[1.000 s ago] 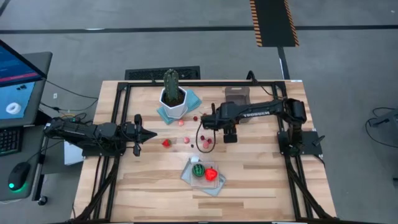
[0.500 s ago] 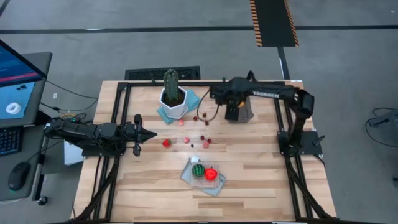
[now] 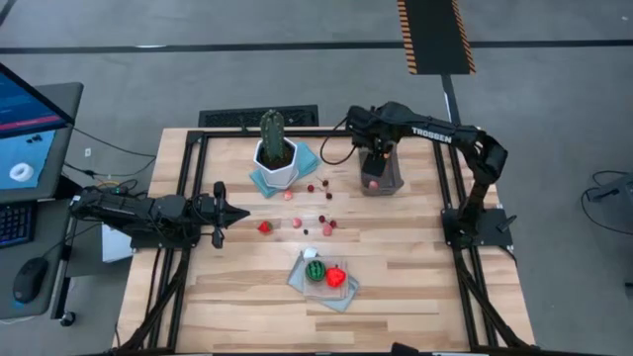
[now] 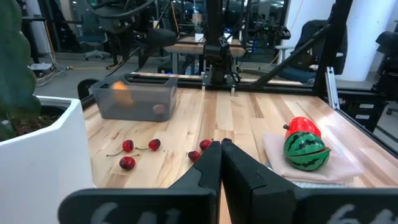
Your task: Pick and placing Produce into tupperware
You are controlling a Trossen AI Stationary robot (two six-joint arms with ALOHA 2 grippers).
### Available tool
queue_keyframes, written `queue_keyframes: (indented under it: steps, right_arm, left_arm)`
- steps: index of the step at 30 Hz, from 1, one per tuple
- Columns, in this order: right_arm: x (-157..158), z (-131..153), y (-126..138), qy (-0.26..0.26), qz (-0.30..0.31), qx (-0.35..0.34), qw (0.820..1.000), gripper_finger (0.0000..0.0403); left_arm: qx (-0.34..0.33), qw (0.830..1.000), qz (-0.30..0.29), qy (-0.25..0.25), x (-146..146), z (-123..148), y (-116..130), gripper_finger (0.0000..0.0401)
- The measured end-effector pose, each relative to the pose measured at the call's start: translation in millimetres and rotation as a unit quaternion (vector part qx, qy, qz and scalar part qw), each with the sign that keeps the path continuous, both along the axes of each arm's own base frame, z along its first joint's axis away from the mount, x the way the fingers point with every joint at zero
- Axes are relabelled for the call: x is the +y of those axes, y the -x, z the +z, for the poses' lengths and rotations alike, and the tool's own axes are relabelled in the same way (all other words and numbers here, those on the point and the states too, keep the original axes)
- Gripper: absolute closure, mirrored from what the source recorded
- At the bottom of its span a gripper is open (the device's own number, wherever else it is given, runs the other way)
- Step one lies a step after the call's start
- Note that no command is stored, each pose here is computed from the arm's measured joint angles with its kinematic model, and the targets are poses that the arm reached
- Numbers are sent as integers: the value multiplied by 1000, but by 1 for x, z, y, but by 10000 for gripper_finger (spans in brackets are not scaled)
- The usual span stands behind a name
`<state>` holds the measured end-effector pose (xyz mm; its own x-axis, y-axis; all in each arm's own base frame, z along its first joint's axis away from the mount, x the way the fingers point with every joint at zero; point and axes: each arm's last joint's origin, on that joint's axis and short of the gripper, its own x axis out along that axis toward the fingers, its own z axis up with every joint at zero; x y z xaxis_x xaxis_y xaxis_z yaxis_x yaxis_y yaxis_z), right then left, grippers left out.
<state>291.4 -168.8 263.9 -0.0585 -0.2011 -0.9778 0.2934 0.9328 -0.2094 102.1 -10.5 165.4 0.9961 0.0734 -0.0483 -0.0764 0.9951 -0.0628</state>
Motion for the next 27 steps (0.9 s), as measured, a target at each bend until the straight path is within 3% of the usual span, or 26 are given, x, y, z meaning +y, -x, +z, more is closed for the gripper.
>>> queue_keyframes:
  steps: [10, 21, 27]
  right_arm:
    - [54, 0, -30, -48, 56, -51, 996, 149]
    - [150, 2, -60, -47, 171, -108, 978, 148]
    - [179, 4, -68, -49, 206, -144, 967, 148]
  left_arm:
    - [0, 1000, 0, 0, 0, 0, 0, 401]
    - [0, 1000, 0, 0, 0, 0, 0, 401]
    - [0, 1000, 0, 0, 0, 0, 0, 401]
